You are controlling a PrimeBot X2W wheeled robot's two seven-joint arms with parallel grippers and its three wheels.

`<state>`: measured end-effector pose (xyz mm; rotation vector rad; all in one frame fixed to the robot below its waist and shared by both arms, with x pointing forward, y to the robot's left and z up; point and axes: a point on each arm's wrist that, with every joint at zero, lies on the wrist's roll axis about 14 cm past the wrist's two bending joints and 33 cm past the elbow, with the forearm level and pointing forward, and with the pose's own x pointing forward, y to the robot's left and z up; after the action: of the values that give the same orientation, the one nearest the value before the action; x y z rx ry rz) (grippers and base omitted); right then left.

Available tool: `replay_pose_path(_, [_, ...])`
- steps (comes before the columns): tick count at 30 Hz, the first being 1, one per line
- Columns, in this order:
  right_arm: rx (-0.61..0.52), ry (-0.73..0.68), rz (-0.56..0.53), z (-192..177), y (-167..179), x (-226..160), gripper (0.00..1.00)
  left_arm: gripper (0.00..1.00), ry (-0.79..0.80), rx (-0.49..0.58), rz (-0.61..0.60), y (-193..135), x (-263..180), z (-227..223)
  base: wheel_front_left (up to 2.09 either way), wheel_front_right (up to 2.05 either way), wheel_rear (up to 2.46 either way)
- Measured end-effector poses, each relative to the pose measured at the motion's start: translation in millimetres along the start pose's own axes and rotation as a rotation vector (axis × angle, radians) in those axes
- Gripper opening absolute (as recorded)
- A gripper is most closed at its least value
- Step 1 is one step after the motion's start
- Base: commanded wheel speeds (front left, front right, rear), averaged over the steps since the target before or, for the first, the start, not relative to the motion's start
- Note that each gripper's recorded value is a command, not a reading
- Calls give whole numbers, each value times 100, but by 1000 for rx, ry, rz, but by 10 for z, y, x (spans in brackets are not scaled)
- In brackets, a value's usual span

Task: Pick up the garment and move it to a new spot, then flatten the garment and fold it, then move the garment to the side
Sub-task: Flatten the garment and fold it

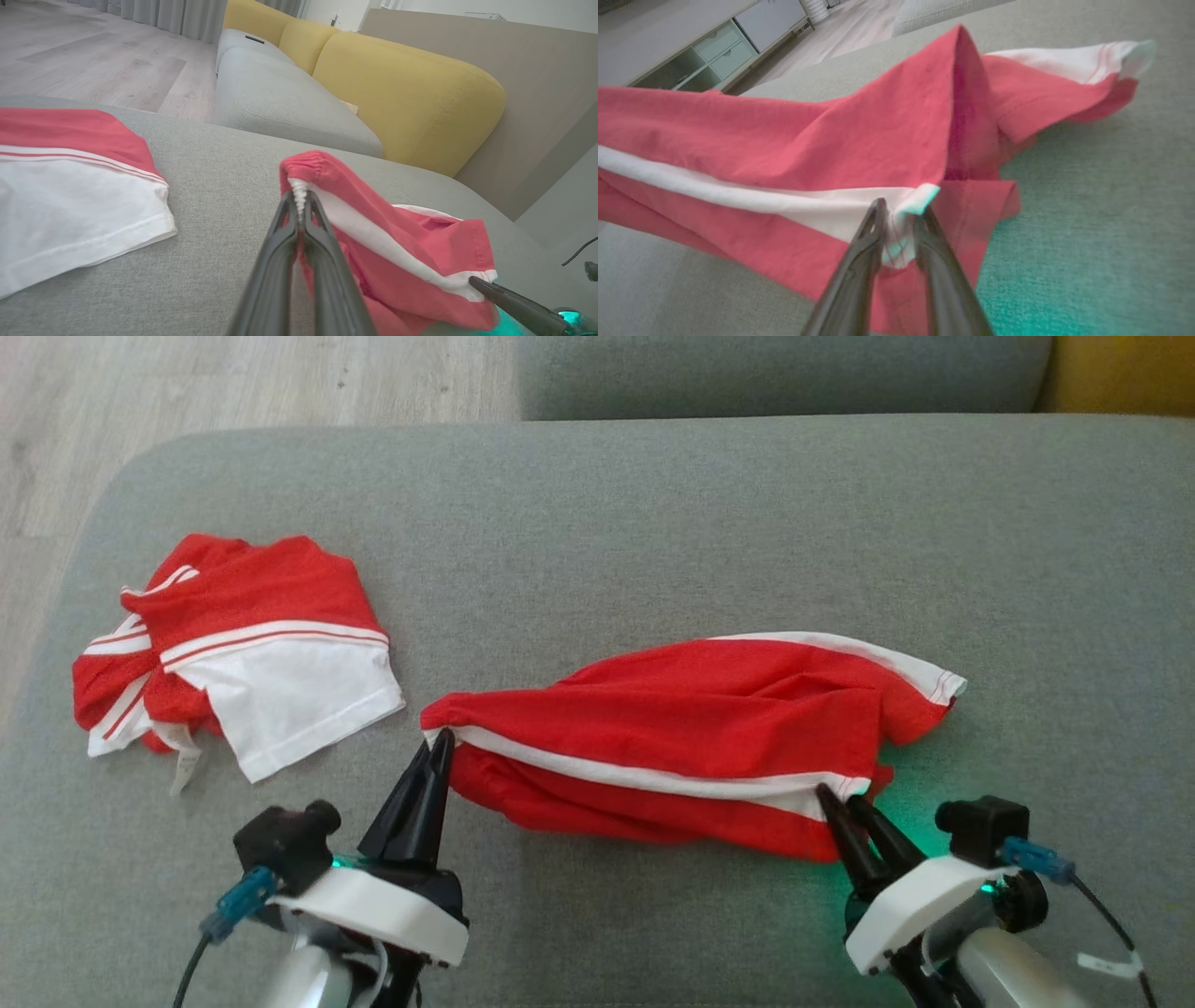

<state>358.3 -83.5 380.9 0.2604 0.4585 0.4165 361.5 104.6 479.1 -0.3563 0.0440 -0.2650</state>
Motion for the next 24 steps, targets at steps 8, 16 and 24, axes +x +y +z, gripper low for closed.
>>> replay_pose_path(8, [-29, -108, 7, 311, -36, -96, 0, 0, -32, 9, -23, -75, -21, 106, 0, 0, 0])
replay_pose_path(16, [-69, -384, 7, 1339, -211, -318, 0, 0, -110, 7, -180, -402, 199, 451, 0, 0, 0])
replay_pose_path(24, [-228, -601, -12, 2902, -470, -252, 0, 0, -296, 94, -419, -920, 1184, 1592, 0, 0, 0])
